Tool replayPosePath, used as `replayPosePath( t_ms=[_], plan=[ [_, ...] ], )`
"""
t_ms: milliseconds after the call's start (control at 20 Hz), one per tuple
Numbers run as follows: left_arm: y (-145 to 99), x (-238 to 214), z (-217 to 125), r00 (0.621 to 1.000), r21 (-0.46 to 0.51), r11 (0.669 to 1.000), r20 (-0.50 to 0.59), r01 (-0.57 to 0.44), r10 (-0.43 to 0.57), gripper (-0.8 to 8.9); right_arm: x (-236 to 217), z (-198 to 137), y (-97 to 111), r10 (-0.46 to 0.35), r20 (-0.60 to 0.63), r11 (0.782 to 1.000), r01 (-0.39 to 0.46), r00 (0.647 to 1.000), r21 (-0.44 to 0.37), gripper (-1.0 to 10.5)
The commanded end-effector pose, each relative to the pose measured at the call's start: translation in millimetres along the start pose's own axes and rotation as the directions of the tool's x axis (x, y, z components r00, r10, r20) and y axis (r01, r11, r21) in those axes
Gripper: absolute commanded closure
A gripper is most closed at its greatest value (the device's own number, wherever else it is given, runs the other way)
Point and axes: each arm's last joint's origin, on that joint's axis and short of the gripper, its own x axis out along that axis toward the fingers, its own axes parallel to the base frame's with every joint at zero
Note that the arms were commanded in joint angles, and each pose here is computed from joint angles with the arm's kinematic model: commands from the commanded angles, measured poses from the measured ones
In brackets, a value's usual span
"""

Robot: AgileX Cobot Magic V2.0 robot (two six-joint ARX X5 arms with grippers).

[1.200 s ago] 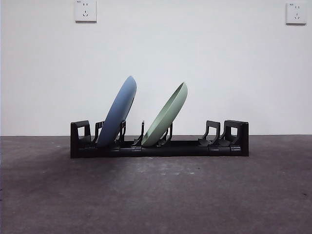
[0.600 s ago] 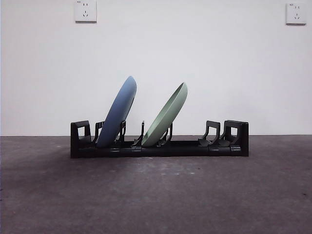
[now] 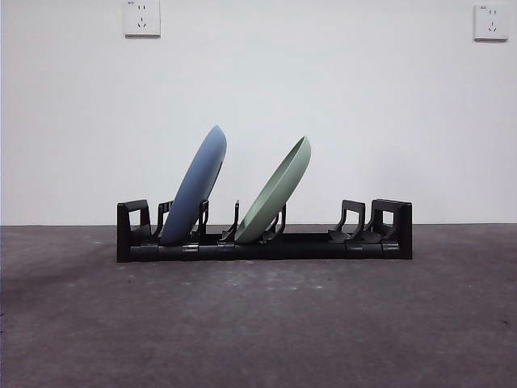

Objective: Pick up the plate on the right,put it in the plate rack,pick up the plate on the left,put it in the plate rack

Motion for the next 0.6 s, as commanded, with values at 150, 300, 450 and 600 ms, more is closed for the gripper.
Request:
replayPosePath(
  t_ms=[150, 300, 450, 600],
  plan=[
    [-11, -8, -50, 0.998, -0.031, 0.999, -0.048, -0.032, 0.031, 8.17, 1, -1, 0, -0.003, 0.002, 1.000, 0.003, 1.000, -0.004, 9.5],
    [-17, -11, -76, 0.995, -0.057, 0.997, -0.094, -0.048, 0.042, 8.17, 1, -1, 0, -0.003, 0.002, 1.000, 0.003, 1.000, -0.004, 9.5],
    [-22, -13, -99, 0.984, -0.109, 0.990, -0.163, -0.089, 0.071, 8.17, 1, -1, 0, -0.004, 0.002, 1.000, 0.004, 1.000, -0.004, 9.5],
    [-24, -15, -114, 0.960, -0.151, 0.979, -0.265, -0.133, 0.090, 8.17, 1, -1, 0, -0.003, 0.003, 1.000, 0.003, 1.000, -0.005, 9.5]
  ],
)
